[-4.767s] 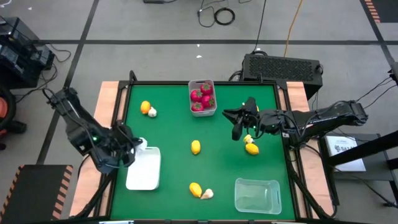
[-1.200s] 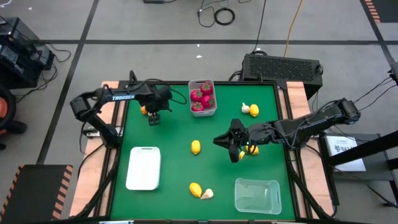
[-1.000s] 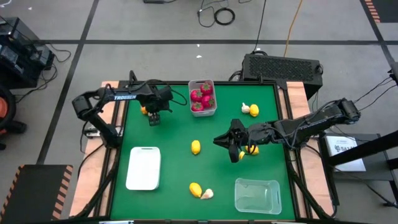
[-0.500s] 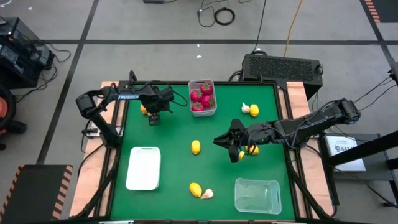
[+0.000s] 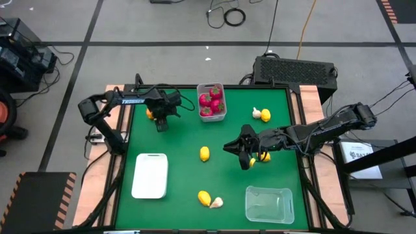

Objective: Sort produce into baskets
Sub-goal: Put the garlic into the white bin

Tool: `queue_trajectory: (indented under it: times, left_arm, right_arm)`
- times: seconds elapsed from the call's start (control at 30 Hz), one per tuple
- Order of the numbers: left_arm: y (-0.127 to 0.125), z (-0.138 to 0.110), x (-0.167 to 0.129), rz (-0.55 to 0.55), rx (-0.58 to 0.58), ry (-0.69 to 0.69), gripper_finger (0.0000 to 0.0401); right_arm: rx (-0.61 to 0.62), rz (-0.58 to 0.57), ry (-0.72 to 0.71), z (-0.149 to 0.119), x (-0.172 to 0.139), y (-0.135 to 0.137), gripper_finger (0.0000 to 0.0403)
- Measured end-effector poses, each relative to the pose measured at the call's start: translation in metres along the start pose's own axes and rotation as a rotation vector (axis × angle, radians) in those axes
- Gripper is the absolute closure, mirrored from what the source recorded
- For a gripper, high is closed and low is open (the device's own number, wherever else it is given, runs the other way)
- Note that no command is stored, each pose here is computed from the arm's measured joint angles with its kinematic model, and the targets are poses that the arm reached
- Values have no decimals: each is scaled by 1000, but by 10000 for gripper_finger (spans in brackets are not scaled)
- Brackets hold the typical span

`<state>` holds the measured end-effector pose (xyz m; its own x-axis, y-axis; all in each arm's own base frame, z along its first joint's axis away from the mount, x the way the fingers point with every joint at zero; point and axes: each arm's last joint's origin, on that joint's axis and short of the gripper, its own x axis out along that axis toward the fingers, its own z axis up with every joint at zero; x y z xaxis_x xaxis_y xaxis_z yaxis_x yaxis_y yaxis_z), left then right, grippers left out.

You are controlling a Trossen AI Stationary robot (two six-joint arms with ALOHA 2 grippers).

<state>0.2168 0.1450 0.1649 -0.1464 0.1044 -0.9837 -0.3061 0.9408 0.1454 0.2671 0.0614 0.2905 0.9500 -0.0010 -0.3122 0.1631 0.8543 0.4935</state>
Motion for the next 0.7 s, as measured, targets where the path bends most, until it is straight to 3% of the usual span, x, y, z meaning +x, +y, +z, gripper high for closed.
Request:
queue_trajectory:
  times: [0.17,0.4,0.5,0.7]
  left_arm:
    - [-9,-4,-23,-125,-38,-56,242]
    - [-44,-21,-69,-558,-57,-223,240]
    - [-62,-32,-87,-634,-63,-251,240]
    - [-101,-54,-106,-672,-27,-200,239]
  right_arm:
    - [-34,-3,4,0,0,0,351]
    - [-91,-4,4,0,0,0,351]
    - [-118,-5,5,0,0,-1,351]
    - [-170,-6,5,0,0,-1,351]
